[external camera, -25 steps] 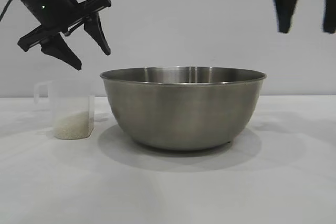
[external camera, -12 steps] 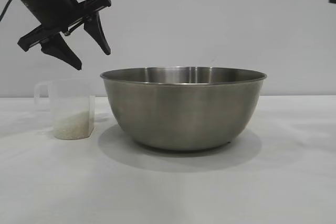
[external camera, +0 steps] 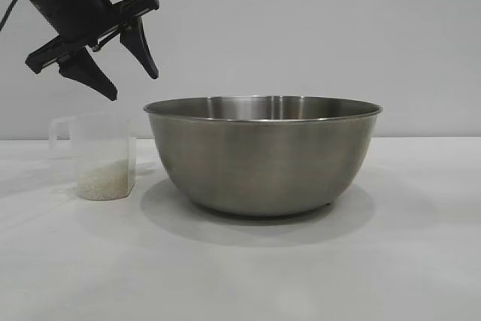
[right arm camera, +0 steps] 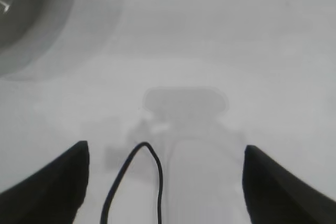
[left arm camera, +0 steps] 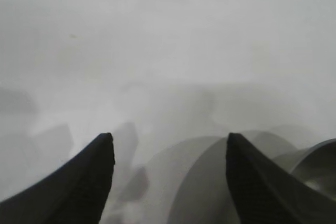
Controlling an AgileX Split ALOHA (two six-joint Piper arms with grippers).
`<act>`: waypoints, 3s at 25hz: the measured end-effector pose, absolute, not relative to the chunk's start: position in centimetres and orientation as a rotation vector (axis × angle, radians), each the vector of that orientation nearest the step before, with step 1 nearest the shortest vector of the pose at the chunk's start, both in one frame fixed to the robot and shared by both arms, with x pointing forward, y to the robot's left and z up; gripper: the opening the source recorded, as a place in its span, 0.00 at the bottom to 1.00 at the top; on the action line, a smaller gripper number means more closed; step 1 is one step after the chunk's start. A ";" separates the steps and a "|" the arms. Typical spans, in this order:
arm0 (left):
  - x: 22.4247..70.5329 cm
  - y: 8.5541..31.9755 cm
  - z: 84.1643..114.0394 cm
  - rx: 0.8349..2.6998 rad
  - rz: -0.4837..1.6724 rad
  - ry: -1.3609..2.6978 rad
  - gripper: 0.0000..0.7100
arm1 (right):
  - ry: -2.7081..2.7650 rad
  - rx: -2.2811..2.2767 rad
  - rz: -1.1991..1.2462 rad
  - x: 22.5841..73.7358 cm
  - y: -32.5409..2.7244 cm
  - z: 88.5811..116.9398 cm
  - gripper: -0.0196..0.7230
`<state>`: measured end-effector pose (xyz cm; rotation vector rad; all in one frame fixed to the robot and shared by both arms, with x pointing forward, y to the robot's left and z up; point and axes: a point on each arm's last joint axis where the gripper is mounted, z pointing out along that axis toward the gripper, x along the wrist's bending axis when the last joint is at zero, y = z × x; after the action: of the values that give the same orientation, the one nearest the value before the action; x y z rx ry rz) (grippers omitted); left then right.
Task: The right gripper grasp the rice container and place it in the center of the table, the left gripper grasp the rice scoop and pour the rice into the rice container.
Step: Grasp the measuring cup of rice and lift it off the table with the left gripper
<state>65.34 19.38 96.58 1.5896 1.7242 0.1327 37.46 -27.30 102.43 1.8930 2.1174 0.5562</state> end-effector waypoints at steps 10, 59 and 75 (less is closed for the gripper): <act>65.3 19.4 96.6 1.589 0.131 1.726 0.56 | 1.940 1.706 0.826 29.7 -28.5 104.5 0.72; 52.1 23.0 110.4 2.000 0.419 1.443 0.56 | 1.809 1.447 1.039 22.7 -29.3 104.3 0.72; 43.9 25.4 101.9 1.844 0.565 1.504 0.56 | 1.809 1.447 1.039 22.7 -29.3 104.3 0.72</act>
<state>43.94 25.39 101.87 1.8442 1.5037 0.5653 22.75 -29.29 104.33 1.4466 1.8093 1.0390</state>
